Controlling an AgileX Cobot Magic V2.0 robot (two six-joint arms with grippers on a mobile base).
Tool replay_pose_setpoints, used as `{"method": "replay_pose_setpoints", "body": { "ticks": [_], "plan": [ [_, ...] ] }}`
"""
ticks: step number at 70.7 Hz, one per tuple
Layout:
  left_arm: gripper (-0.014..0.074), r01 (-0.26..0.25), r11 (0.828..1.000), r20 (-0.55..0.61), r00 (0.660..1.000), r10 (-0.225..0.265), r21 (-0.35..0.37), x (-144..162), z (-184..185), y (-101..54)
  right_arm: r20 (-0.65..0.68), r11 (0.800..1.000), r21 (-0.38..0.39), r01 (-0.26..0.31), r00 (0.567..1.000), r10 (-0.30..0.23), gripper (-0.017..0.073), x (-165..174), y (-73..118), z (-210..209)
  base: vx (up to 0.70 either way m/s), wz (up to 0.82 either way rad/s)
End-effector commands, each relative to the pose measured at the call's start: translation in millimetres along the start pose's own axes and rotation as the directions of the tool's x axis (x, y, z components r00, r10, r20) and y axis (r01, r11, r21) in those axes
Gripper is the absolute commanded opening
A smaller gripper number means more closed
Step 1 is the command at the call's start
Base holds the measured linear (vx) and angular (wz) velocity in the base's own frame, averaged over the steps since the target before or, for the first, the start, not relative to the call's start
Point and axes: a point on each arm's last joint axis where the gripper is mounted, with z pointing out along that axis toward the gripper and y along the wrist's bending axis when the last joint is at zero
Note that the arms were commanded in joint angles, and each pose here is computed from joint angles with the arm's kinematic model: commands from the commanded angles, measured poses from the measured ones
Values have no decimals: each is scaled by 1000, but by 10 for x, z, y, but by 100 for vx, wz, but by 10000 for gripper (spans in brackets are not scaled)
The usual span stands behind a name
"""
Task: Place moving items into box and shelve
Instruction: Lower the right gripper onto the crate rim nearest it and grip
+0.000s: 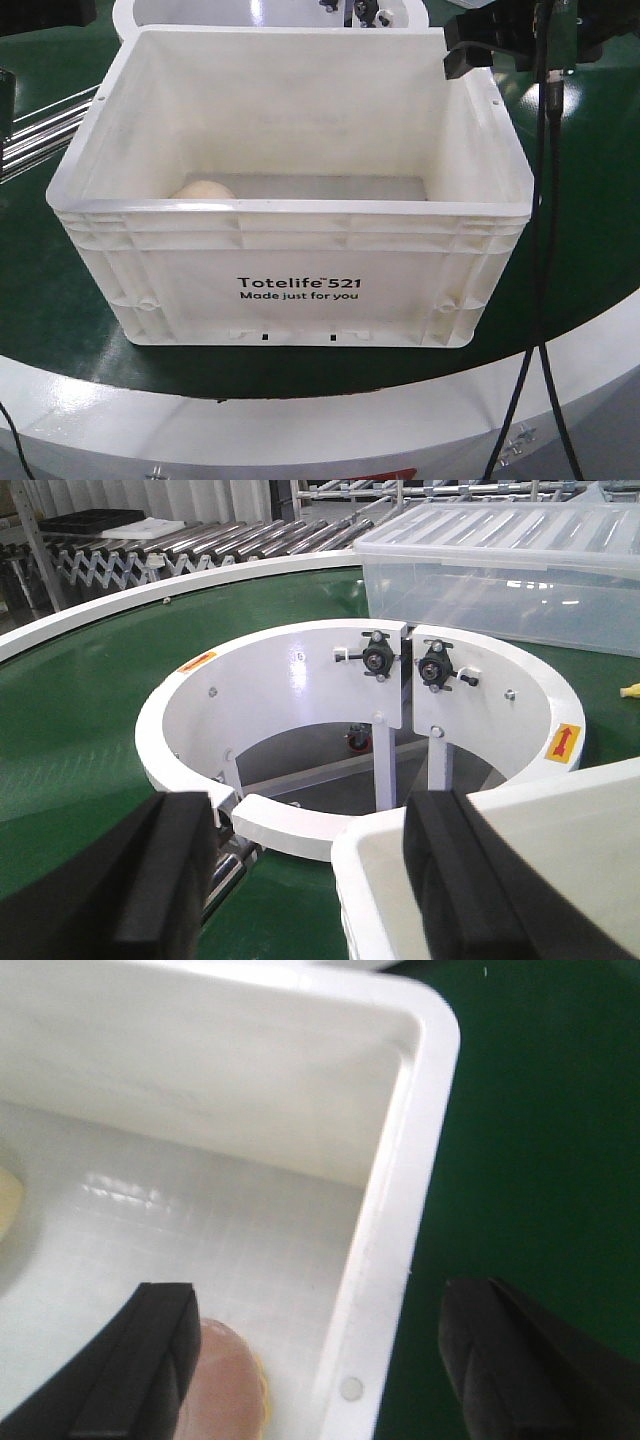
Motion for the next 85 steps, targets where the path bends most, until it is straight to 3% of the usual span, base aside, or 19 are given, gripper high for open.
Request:
{"method": "replay_pose_setpoints", "body": {
  "ticks": [1, 27, 36, 67, 85],
  "plan": [
    [533, 7, 999, 99, 995, -3, -40, -246, -135, 42, 82, 1000, 23, -15, 997, 13, 550, -93, -13, -224, 0, 0],
    [533, 14, 999, 98, 995, -10, -37, -244, -134, 40, -9, 993, 1, -116, 993, 116, 525, -23, 6, -165, 0, 0],
    [533, 35, 999, 99, 995, -31, -35, -244, -134, 40, -7, 989, -45, -144, 990, 144, 513, -30, 48, -166, 0, 0],
    [533, 34, 999, 95, 995, -31, -29, -241, -134, 35, -121, 987, -23, -161, 980, 157, 511, 5, 28, 203, 0, 0],
    [533, 34, 999, 94, 995, -31, -28, -240, -134, 33, -80, 991, -47, -123, 990, 119, 511, -25, 200, 242, 0, 0]
  ]
}}
